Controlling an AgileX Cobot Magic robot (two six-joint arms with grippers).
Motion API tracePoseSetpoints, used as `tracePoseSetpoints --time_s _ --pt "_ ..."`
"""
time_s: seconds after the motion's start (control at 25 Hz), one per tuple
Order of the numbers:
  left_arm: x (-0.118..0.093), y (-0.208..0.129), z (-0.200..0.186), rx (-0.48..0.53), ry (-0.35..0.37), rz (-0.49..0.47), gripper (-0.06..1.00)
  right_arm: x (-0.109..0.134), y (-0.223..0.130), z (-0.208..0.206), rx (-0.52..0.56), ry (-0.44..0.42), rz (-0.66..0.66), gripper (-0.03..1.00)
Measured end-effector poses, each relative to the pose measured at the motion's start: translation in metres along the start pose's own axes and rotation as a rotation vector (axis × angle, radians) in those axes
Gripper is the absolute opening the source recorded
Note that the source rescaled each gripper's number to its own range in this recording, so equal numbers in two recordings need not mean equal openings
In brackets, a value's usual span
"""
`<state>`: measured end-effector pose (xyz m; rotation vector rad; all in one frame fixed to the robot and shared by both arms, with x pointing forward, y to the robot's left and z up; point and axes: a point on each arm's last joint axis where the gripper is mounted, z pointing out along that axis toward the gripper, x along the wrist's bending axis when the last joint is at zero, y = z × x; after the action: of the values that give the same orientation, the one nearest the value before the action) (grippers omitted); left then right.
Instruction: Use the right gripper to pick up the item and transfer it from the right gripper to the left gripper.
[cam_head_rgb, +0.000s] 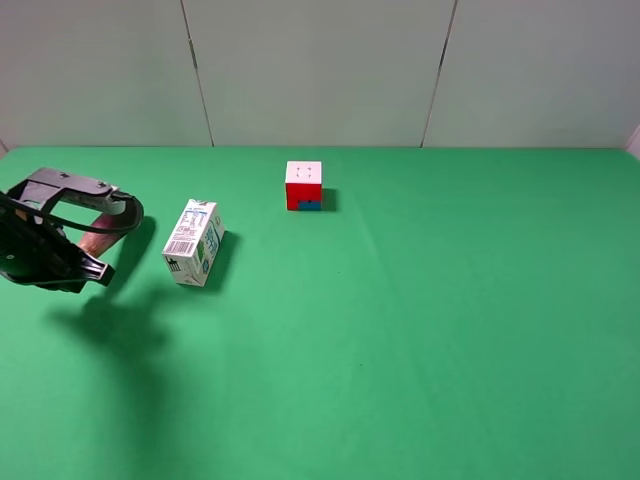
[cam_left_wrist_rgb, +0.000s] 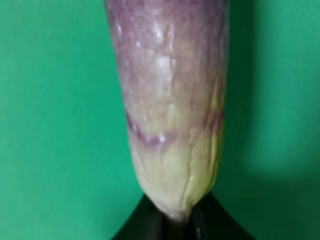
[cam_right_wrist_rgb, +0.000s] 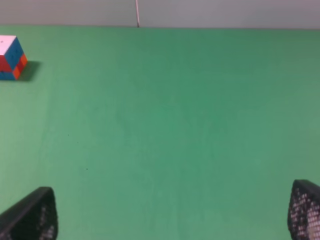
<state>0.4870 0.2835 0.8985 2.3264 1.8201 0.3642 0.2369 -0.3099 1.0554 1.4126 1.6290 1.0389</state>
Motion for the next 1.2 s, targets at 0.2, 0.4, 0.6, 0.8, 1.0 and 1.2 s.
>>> tracePoseSetpoints --time_s 0.2,0.4,0.6,0.8,1.0,1.2 --pt "0.0000 0.0005 0.0008 -0.005 0.000 0.001 0.00 0.0000 0.0000 0.0000 0.000 0.000 0.000 1.00" --pt "0.0001 0.0009 0.0008 -0.009 0.002 0.016 0.05 0.0000 0.0001 0.0000 -0.001 0.000 0.000 1.00" --pt "0.0002 0.0025 0.0010 -0.026 0.003 0.026 0.62 0.0000 0.0000 0.0000 0.000 0.000 0.000 1.00" --pt "0.0002 0.0036 0.0012 -0.038 0.003 0.026 0.96 0.0000 0.0000 0.0000 0.000 0.000 0.000 1.00" --pt "0.0002 0.0033 0.0012 -0.035 0.003 0.026 1.00 0.0000 0.0000 0.0000 0.000 0.000 0.000 1.00" --pt "0.0004 0.0005 -0.0017 -0.007 0.004 0.025 1.00 0.0000 0.0000 0.0000 0.000 0.000 0.000 1.00"
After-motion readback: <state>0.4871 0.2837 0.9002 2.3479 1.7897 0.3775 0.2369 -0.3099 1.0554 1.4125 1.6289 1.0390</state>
